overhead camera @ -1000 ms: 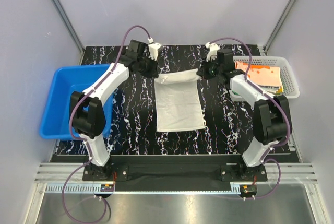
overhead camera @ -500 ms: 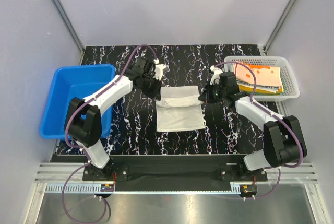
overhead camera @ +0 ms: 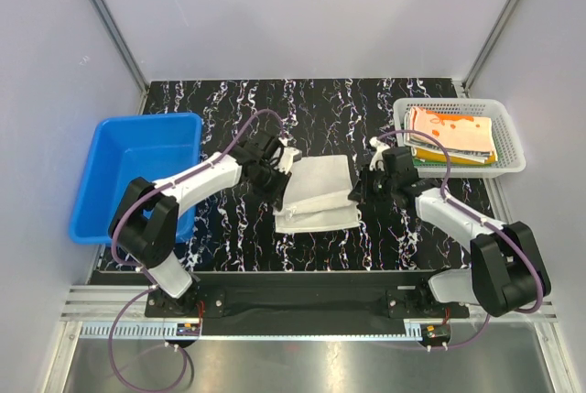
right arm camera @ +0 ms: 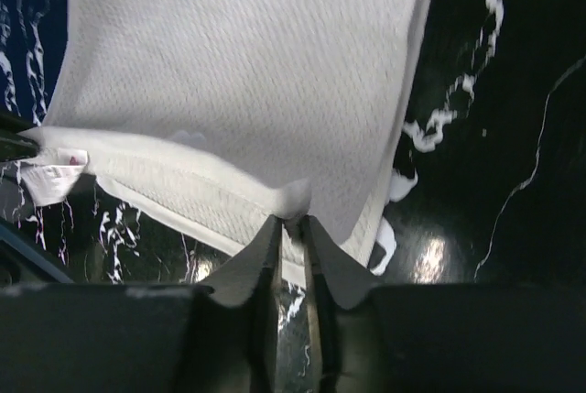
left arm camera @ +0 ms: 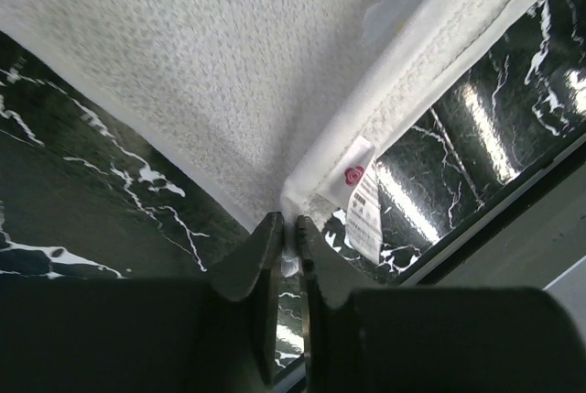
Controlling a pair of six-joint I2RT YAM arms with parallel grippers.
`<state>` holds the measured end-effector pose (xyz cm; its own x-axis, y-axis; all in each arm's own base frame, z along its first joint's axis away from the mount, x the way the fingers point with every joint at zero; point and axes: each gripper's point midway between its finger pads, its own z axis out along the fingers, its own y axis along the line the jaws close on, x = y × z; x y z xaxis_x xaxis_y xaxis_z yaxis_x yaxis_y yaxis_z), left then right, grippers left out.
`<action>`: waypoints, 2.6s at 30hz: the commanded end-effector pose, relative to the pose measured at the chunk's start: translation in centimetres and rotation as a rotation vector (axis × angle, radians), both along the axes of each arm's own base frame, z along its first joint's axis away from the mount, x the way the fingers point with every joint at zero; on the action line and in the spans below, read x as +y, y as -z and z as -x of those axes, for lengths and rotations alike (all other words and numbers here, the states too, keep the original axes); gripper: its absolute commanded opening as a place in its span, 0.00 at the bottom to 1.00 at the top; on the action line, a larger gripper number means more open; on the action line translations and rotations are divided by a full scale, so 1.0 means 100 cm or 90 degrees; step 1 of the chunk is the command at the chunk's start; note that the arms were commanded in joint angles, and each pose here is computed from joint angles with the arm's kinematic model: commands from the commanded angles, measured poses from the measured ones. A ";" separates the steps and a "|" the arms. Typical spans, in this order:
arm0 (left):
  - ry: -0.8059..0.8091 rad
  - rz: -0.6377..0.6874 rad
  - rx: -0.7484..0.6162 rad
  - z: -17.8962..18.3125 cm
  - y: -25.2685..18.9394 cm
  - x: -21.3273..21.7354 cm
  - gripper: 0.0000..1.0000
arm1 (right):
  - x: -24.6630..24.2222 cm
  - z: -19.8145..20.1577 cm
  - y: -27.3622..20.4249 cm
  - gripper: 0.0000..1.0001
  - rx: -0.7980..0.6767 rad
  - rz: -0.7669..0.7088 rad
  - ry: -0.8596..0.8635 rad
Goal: Fold and stack the towels
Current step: Fold the towel
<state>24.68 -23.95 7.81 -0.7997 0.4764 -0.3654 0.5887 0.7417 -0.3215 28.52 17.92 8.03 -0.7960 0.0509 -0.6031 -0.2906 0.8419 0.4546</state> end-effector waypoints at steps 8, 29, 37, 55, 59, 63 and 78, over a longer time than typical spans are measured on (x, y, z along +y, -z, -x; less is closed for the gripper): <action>-0.011 0.035 -0.016 0.009 -0.020 -0.007 0.31 | -0.014 0.013 -0.011 0.40 0.067 0.013 0.099; -0.128 0.065 0.063 0.028 0.032 -0.009 0.27 | -0.014 0.020 0.042 0.34 0.168 0.056 0.124; -0.148 0.052 0.057 0.035 0.042 -0.002 0.26 | -0.020 0.032 0.057 0.30 0.190 0.066 0.137; -0.186 0.003 0.047 0.042 0.053 0.013 0.25 | -0.031 0.031 0.061 0.00 0.189 0.098 0.164; -0.183 0.000 0.047 0.042 0.053 0.013 0.25 | -0.030 0.029 0.058 0.00 0.179 0.100 0.157; -0.183 0.003 0.048 0.042 0.053 0.011 0.25 | -0.029 0.027 0.038 0.16 0.163 0.090 0.158; -0.185 -0.011 0.046 0.044 0.058 0.013 0.24 | -0.008 0.046 0.053 0.27 0.202 0.086 0.122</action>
<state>19.99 -22.85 1.86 -0.9334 0.2397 -0.2671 0.3275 0.8731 -0.3612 23.48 16.51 2.83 -0.9302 0.1502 -0.3349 0.0158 0.9280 0.3723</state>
